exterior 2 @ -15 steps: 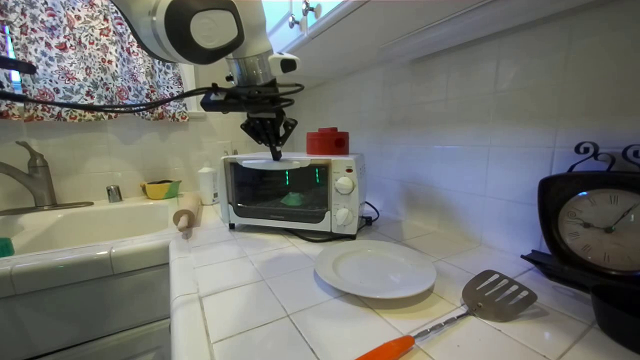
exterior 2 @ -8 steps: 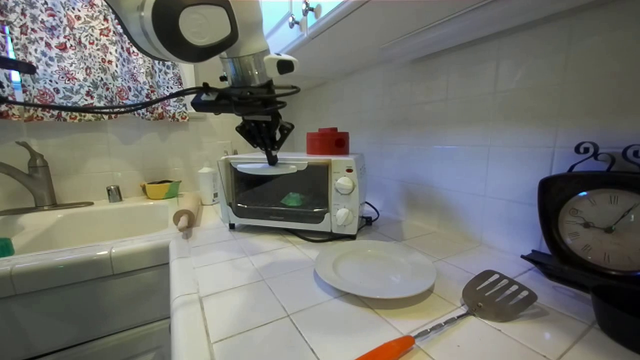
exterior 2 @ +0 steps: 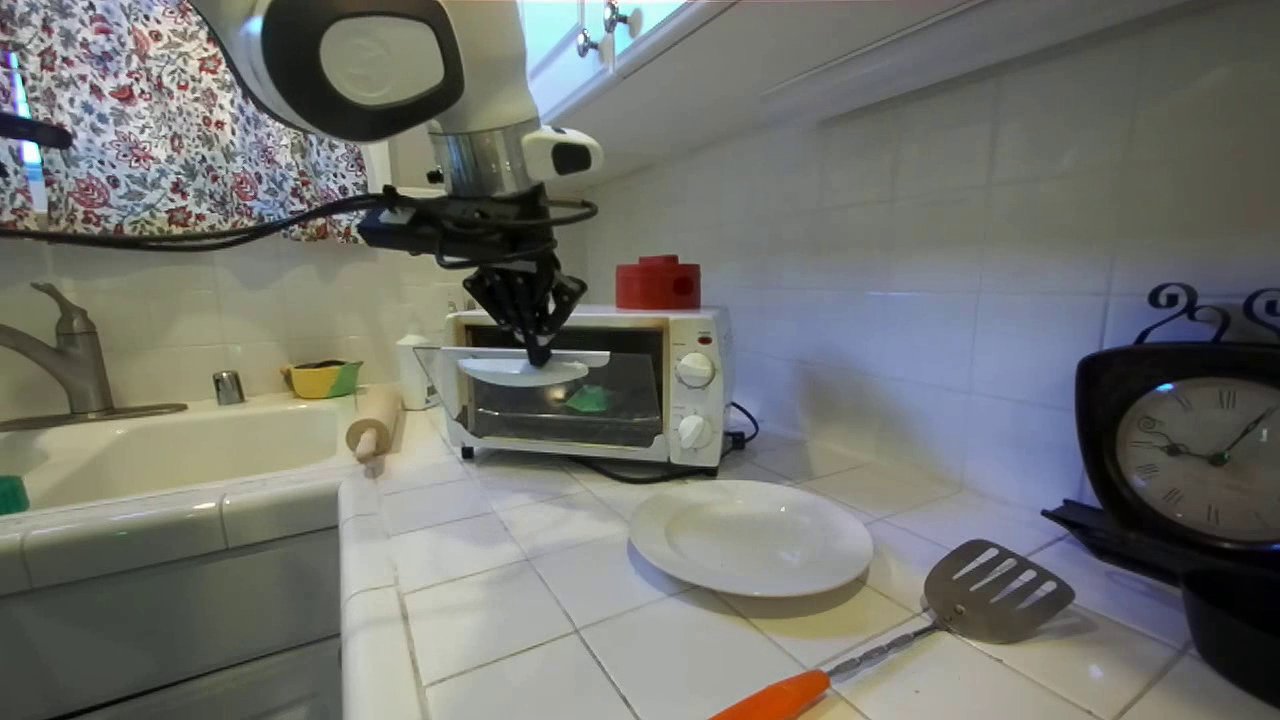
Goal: Open the oven
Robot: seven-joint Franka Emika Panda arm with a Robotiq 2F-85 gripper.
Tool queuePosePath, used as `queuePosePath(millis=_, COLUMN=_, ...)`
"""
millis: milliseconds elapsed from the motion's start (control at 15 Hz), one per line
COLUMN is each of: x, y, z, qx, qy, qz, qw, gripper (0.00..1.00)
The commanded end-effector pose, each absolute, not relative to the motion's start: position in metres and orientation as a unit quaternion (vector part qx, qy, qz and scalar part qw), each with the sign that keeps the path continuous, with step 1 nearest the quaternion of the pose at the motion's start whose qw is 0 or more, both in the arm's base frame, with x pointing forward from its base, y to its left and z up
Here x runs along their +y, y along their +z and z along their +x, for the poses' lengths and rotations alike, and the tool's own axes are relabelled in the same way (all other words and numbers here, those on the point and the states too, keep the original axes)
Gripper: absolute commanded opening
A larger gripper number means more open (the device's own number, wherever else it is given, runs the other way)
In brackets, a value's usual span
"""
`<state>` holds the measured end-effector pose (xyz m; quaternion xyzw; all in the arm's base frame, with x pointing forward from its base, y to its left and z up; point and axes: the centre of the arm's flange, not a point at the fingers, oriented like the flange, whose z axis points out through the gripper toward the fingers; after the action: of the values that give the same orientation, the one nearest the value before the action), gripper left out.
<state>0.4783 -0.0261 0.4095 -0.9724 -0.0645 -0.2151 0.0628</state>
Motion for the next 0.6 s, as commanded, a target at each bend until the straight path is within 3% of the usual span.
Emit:
queuePosePath(millis=0, x=-0.052, y=0.374, z=0.462, qx=-0.045, qy=-0.203, qz=-0.975, qw=0.073, gripper=0.0)
queuePosePath(millis=533, x=-0.079, y=0.332, z=0.445, qx=-0.003, qy=-0.182, qz=-0.979, qw=0.088, gripper=0.0)
